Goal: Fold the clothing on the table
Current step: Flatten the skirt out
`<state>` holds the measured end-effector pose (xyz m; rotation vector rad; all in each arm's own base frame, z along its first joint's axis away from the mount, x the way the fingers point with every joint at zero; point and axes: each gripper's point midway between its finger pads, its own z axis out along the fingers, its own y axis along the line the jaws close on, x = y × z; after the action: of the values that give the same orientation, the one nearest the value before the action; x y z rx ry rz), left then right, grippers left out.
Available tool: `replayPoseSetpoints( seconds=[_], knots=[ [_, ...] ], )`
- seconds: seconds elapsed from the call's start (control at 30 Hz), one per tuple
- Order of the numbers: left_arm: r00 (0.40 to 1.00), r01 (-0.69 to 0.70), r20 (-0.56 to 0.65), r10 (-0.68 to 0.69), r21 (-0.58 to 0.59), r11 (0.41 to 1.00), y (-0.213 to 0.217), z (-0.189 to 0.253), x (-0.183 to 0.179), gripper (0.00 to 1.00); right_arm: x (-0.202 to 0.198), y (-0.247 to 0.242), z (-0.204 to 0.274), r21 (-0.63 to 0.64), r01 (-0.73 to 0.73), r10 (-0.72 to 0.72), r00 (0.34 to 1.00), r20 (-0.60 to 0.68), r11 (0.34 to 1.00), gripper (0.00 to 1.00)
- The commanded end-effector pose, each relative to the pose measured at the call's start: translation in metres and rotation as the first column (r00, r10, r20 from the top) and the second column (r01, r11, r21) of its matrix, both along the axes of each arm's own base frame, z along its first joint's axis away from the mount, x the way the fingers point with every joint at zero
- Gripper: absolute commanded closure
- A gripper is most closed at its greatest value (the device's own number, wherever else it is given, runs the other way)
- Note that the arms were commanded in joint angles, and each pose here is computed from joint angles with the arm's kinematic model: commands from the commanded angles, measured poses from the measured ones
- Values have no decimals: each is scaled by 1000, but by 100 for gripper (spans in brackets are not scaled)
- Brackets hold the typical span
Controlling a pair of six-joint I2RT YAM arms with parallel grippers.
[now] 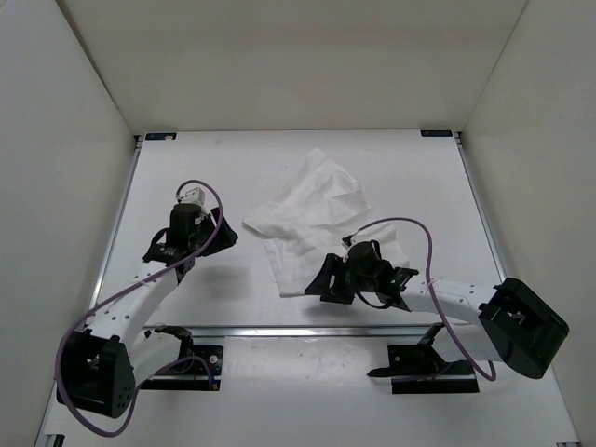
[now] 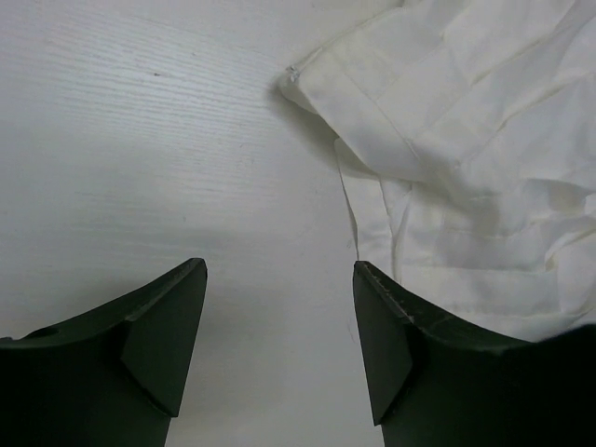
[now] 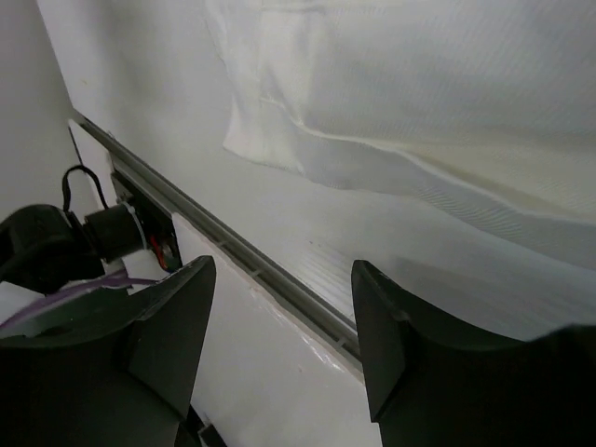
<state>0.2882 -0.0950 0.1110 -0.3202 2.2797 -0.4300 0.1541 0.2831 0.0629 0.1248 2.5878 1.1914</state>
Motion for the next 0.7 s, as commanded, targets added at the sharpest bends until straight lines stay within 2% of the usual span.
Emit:
replayPoseSetpoints(
  seconds=[0.0,0.07,0.13,0.33,0.47,0.6,0.67],
  knots=[
    [996,-37,80,39,-31,999,-2,15,24,25,16,1,5,114,147,-141,988,-59,982,43],
    [998,-32,60,33,-19,999,-5,11,29,16,19,-4,2,103,193,-188,980,-61,976,43],
    [997,-73,29,72,13,997,3,4,40,12,23,-8,0,97,227,-222,973,-56,969,43],
    [995,-79,-64,76,-36,996,-13,-28,68,20,26,-10,-4,105,257,-252,966,-63,961,44],
    [990,-86,-119,70,-131,988,-33,-47,89,21,25,-18,-15,108,274,-264,960,-99,956,46],
    [984,-116,-156,87,-184,976,-44,-65,99,24,29,-31,-24,95,311,-301,947,-110,946,46],
    [986,-132,-131,107,-195,972,-47,-66,111,26,31,-35,-27,87,317,-308,945,-108,944,46]
  ],
)
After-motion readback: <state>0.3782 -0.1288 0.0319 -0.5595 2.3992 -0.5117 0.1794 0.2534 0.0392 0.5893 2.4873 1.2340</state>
